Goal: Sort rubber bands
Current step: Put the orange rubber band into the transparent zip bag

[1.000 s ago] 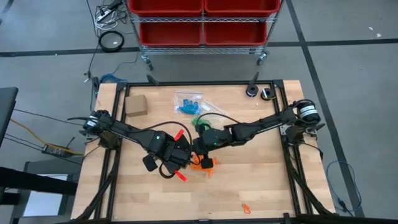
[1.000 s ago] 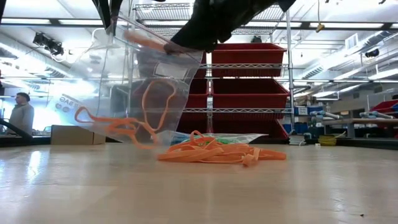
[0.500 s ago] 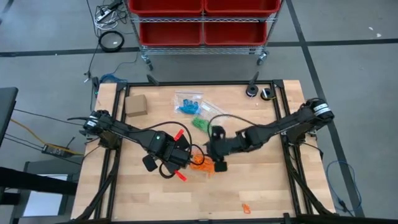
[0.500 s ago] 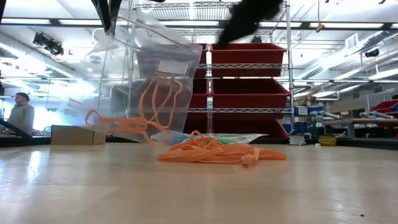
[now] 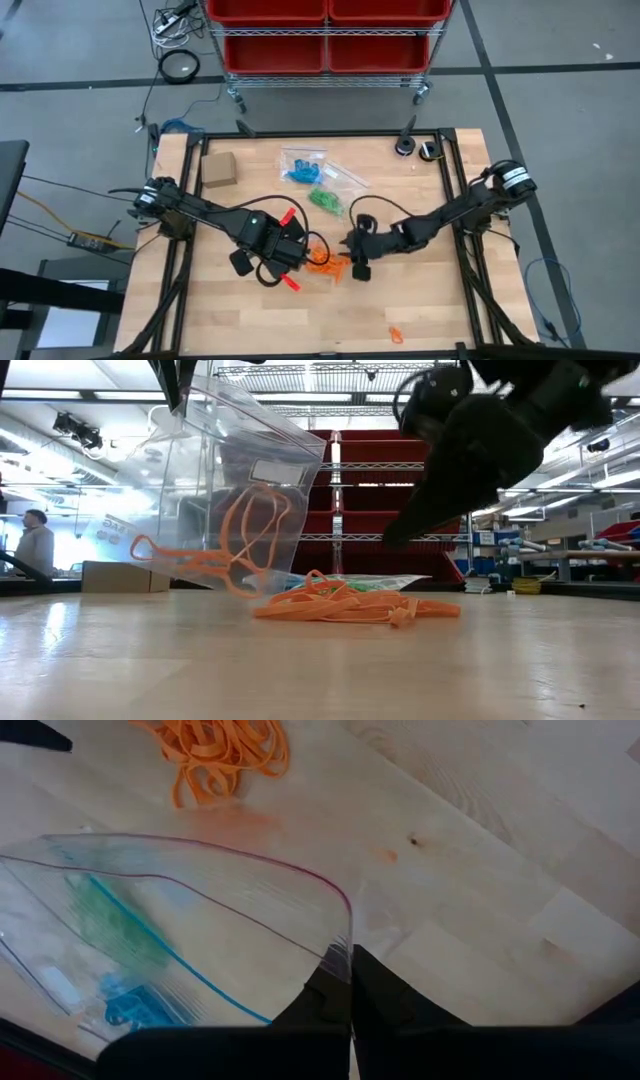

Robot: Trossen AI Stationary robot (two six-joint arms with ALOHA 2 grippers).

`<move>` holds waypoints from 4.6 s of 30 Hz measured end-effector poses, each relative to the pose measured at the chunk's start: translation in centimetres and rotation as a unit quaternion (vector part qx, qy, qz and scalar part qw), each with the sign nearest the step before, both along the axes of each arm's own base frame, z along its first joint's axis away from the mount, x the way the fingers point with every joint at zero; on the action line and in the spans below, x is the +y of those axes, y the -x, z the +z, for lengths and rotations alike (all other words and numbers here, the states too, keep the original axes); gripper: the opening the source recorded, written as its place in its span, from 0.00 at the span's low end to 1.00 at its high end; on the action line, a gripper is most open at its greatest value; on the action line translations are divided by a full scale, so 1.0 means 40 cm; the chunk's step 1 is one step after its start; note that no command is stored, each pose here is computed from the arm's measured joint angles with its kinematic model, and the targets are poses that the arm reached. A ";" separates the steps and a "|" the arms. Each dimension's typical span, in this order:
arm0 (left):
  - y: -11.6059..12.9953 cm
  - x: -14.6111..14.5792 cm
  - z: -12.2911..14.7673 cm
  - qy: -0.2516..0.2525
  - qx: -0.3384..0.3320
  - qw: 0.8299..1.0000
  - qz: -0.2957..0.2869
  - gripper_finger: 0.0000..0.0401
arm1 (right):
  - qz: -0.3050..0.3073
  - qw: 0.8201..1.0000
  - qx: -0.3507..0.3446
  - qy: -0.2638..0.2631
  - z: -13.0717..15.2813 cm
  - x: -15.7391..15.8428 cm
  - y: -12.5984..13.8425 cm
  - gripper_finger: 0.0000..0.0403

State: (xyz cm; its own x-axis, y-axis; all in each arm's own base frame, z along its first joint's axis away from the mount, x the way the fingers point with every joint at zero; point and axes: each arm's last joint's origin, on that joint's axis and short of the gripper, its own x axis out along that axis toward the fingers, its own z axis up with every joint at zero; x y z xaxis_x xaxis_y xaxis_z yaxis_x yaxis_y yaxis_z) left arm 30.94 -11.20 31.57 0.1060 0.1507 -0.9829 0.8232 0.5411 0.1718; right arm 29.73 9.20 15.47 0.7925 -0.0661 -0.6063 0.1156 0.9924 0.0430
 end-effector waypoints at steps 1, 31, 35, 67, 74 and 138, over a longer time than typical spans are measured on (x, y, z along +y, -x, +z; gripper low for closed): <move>0.000 0.000 0.000 0.000 0.000 1.000 0.000 0.00 | 0.002 1.000 -0.005 -0.009 -0.005 -0.010 0.000 0.35; 0.000 0.000 0.000 0.001 -0.001 1.000 0.006 0.00 | 0.028 0.998 0.044 -0.042 -0.132 -0.047 -0.054 0.08; 0.000 0.000 0.000 0.001 0.000 1.000 0.006 0.00 | 0.025 0.998 0.060 -0.012 -0.107 -0.034 -0.030 0.02; 0.001 -0.003 0.000 0.002 -0.002 1.000 0.012 0.00 | -0.042 0.977 0.210 0.015 -0.066 -0.047 0.053 0.10; 0.006 -0.015 0.000 0.006 0.000 1.000 0.005 0.00 | -0.046 0.977 0.209 0.007 -0.090 -0.030 0.060 0.12; 0.005 -0.015 0.000 0.006 -0.001 1.000 0.004 0.00 | -0.024 0.968 -0.152 0.197 0.327 0.053 -0.006 0.00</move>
State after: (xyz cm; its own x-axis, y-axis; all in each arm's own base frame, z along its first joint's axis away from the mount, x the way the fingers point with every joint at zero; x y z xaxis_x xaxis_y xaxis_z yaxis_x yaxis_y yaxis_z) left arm 30.74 -11.81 31.55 0.1076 0.1403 -0.9842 0.8189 0.5489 0.1678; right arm 29.96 11.33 28.53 0.9205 -0.2866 -0.2658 0.2043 0.9325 -0.2979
